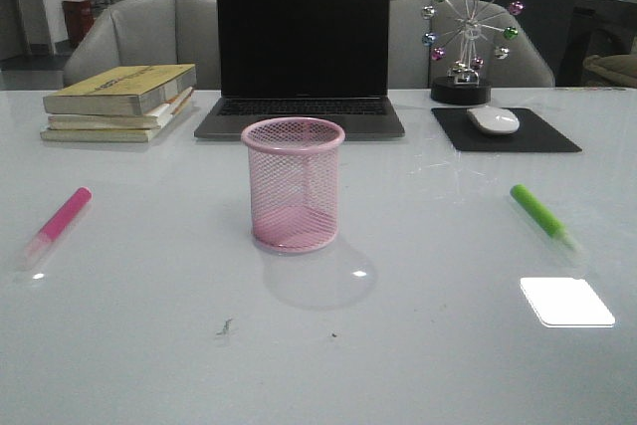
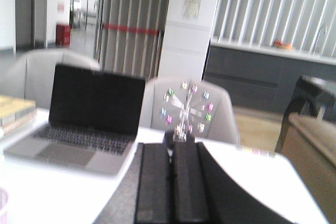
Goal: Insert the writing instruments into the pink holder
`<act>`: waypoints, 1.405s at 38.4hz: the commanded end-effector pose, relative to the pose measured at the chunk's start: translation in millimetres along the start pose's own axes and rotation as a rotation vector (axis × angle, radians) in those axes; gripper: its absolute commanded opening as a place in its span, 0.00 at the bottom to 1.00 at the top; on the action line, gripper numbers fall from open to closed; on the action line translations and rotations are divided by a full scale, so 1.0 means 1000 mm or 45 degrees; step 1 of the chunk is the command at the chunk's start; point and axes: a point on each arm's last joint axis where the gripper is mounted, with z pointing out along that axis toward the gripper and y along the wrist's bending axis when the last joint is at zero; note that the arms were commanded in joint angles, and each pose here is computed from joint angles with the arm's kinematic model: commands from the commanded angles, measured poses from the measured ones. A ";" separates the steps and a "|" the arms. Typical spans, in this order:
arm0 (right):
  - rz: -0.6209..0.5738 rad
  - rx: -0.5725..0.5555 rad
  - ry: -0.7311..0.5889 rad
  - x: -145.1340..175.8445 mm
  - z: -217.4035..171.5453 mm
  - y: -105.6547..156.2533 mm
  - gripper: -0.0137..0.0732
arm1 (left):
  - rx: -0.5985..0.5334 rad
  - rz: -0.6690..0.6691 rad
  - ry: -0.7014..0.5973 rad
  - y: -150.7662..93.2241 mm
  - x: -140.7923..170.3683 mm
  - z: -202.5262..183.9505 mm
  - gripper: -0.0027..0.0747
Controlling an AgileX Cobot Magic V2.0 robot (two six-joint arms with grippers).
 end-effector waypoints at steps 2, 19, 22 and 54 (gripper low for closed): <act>-0.013 0.002 -0.017 -0.006 0.021 -0.001 0.25 | 0.009 -0.028 -0.013 0.000 -0.003 0.021 0.23; 0.000 -0.015 0.220 0.020 0.048 0.001 0.66 | 0.021 -0.079 0.193 -0.004 0.030 0.060 0.65; 0.030 -0.013 0.243 0.022 0.049 0.001 0.66 | 0.019 -0.103 0.237 -0.004 0.036 0.065 0.65; 0.182 -0.089 1.349 0.074 0.225 0.010 0.66 | 0.088 -0.337 0.982 -0.014 0.057 0.114 0.65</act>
